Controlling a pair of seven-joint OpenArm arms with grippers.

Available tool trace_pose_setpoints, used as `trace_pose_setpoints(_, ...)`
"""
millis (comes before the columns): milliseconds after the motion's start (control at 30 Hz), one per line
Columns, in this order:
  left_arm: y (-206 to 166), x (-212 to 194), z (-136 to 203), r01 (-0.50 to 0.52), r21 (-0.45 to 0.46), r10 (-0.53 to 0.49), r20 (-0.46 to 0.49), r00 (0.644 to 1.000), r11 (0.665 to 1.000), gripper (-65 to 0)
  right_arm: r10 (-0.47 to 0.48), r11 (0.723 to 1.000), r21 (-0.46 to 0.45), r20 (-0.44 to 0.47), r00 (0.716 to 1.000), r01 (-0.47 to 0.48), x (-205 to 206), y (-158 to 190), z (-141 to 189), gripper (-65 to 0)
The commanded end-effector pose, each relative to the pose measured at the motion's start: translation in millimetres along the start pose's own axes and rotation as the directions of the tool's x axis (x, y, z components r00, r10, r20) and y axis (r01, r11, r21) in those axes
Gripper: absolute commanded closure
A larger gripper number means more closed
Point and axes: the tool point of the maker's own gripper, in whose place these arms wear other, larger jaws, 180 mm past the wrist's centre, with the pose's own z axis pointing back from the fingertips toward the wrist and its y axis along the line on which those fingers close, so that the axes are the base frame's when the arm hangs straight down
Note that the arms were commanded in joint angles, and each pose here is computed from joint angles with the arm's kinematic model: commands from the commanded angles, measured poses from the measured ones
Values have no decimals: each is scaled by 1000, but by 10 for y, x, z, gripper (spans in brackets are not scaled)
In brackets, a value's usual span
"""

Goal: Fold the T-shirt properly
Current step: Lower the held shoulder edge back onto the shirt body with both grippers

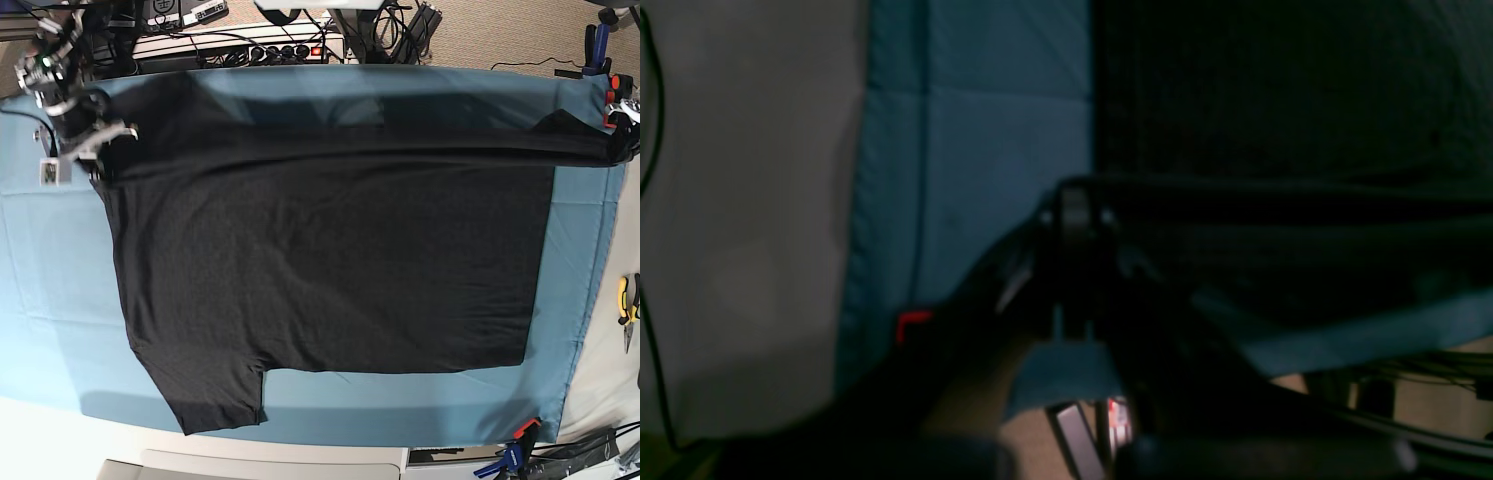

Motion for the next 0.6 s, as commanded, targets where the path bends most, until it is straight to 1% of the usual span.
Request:
trace_pose_setpoints(0, 16, 151, 43, 28, 3, -28, 34, 999, 1000, 0, 25, 999, -29, 50, 998, -24, 171, -57, -2, 0)
trace_pose_setpoints(167, -56, 50, -61, 55, -13, -55, -3, 999, 998, 0, 52, 993, -108, 74, 996, -44, 300, -204, -50, 0)
trace_pose_setpoints(333, -276, -76, -330, 113, -72, -117, -49, 992, 991, 0, 75, 988, -138, 66, 995, -65, 342, -363, -98, 0)
trace_pose_setpoints(400, -331, -44, -440, 134, -77, -138, -49, 989, 988, 0, 66, 988, -144, 52, 996, -58, 313, -440, -142, 0)
trace_pose_setpoints(467, -346, 19, -541, 158, -60, -161, -44, 986, 986, 0, 46, 989, -146, 39, 998, -40, 268, -501, -193, 0)
trace_pose_setpoints(567, -411, 90, -664, 222, -68, -225, -49, 973, 973, 0, -15, 992, -124, 34, 999, 19, 205, -544, -288, 0)
